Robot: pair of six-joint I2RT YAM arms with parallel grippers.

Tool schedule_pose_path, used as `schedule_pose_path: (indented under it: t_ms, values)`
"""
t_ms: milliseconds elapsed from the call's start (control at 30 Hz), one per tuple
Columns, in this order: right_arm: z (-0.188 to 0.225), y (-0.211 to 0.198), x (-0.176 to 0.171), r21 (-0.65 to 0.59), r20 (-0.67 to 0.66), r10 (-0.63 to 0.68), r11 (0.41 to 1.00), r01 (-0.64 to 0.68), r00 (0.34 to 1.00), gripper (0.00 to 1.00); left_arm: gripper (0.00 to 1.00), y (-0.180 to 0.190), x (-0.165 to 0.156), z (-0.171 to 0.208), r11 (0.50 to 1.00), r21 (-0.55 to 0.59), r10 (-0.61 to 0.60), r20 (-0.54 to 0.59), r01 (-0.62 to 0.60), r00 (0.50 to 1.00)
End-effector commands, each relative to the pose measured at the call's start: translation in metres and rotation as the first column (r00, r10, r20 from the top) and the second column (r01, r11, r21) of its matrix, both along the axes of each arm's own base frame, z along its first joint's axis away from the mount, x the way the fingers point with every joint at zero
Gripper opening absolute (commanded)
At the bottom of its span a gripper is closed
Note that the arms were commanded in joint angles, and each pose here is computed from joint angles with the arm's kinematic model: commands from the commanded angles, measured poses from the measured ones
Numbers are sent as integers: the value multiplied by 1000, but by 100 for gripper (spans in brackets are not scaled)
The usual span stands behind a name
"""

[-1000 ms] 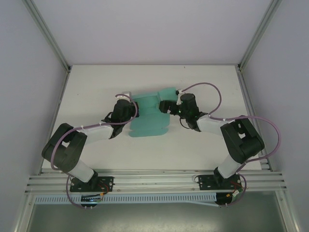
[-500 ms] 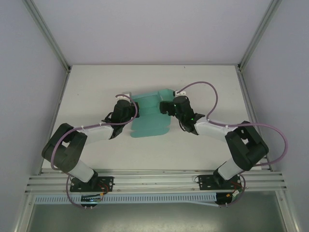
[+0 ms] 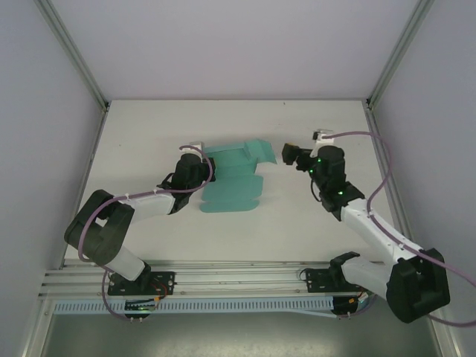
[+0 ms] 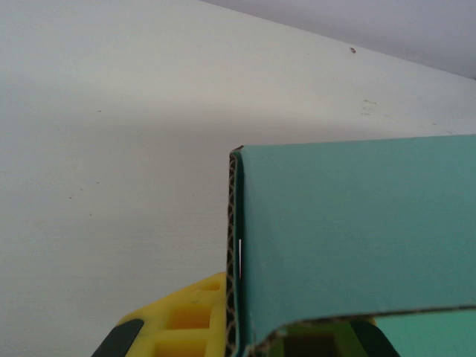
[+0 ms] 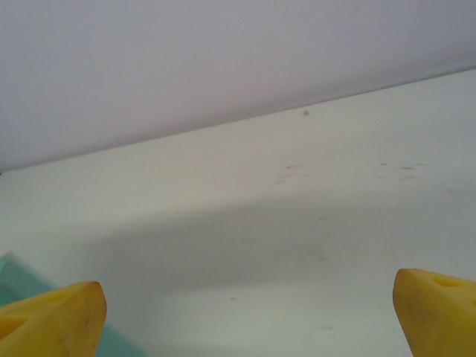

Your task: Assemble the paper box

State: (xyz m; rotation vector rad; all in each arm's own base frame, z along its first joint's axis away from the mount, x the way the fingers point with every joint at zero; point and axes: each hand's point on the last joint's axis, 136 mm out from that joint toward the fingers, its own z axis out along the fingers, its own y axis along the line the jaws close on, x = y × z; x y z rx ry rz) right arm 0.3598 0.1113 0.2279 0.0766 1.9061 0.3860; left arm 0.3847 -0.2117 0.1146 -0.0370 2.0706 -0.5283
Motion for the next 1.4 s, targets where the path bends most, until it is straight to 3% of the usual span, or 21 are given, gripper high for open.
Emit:
schedule_pose_path:
  t_ms: [0, 200, 300, 433, 533, 700, 967, 1200, 1367]
  values:
    - [-16, -14, 10, 22, -118, 27, 999, -25, 993, 99, 0, -9, -1, 11, 999, -7, -51, 34, 51, 998]
    - [-40, 23, 34, 129, -228, 258, 964, -234, 939, 95, 0, -12, -1, 14, 998, -8, -65, 39, 66, 997]
    - [-46, 58, 29, 191, -229, 420, 904, -383, 878, 93, 0, -11, 1, 13, 998, -4, -59, 35, 59, 998]
    - [-59, 92, 6, 136, -277, 544, 838, -528, 792, 93, 0, -11, 3, 13, 999, 1, -46, 26, 46, 999]
    - [-67, 108, -6, 80, -313, 573, 811, -580, 757, 92, 0, -12, 4, 14, 999, -5, -52, 30, 52, 998]
    - [-71, 135, -11, 115, -313, 627, 771, -627, 713, 92, 0, -15, 4, 12, 998, -11, -62, 21, 62, 998]
    - [-82, 158, 6, 117, -321, 624, 773, -624, 713, 89, 0, -17, 3, 16, 997, -11, -77, 30, 78, 997]
    - [-81, 146, -1, 42, -341, 593, 785, -619, 729, 86, 0, -5, 4, 10, 999, 29, -21, 15, 21, 1000]
    - [-78, 139, -32, 5, -348, 672, 699, -715, 654, 83, 0, -9, 4, 10, 999, 14, -34, 11, 34, 999]
